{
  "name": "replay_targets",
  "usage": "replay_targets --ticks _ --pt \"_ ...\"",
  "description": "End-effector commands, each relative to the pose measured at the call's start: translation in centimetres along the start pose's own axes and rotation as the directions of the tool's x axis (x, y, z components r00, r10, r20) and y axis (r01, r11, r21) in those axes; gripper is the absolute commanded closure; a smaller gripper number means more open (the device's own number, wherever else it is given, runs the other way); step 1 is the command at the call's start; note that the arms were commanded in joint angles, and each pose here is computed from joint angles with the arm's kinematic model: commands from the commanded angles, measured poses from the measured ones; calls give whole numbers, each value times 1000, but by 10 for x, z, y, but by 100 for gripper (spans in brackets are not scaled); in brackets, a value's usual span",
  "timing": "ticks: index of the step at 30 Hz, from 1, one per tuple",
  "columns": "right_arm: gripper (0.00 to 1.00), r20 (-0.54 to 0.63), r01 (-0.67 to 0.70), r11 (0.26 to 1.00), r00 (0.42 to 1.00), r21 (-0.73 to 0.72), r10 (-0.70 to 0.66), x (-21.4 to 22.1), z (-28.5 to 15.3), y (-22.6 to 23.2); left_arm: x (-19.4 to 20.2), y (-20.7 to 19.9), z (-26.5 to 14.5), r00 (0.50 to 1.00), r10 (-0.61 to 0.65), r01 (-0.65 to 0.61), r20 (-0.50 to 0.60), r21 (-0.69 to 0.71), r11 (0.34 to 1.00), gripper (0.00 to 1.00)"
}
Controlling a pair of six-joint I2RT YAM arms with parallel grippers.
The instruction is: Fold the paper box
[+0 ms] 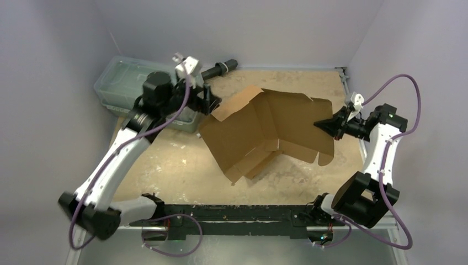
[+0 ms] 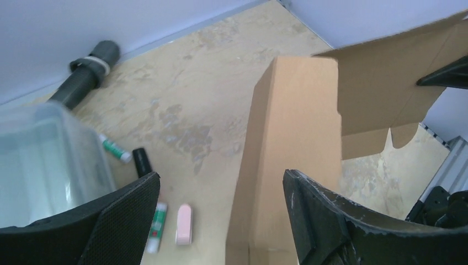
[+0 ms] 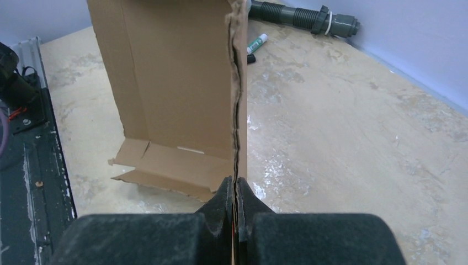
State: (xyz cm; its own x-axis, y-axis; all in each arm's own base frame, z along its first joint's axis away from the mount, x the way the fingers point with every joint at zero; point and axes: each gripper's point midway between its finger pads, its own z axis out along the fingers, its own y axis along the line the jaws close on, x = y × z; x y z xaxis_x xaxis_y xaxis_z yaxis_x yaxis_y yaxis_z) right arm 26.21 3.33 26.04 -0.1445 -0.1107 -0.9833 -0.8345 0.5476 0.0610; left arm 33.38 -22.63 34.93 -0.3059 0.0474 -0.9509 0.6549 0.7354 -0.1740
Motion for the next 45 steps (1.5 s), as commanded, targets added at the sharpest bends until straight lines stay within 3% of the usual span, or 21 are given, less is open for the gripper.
replay_targets --ticks 1,6,14,21,28,32,36,45 --pt "100 7 -30 999 1000 23 30 -15 -3 -4 -6 8 -58 978 -82 108 193 -128 986 19" --pt "100 -17 -15 996 1000 90 17 -16 -5 -19 42 29 -92 942 -208 279 265 -268 922 18" --pt "100 -6 -20 993 1000 113 21 -16 -5 -19 68 57 -77 914 -266 369 305 -359 857 20" --pt "100 -20 -20 997 1000 80 22 -10 -4 -16 51 53 -58 860 -365 458 357 -225 860 26" --pt "100 -24 -34 997 999 62 36 -4 -3 -16 32 38 -87 811 -396 493 430 -139 859 22" --pt "100 -21 -36 998 999 55 37 -4 -3 -16 48 47 -72 804 -441 535 398 -164 828 23" --pt "100 -24 -38 998 999 47 39 -2 -3 -13 52 49 -49 791 -486 558 371 -111 823 30" --pt "100 -22 -40 998 999 40 41 -1 -2 -12 69 32 -34 836 -495 520 236 -52 853 42"
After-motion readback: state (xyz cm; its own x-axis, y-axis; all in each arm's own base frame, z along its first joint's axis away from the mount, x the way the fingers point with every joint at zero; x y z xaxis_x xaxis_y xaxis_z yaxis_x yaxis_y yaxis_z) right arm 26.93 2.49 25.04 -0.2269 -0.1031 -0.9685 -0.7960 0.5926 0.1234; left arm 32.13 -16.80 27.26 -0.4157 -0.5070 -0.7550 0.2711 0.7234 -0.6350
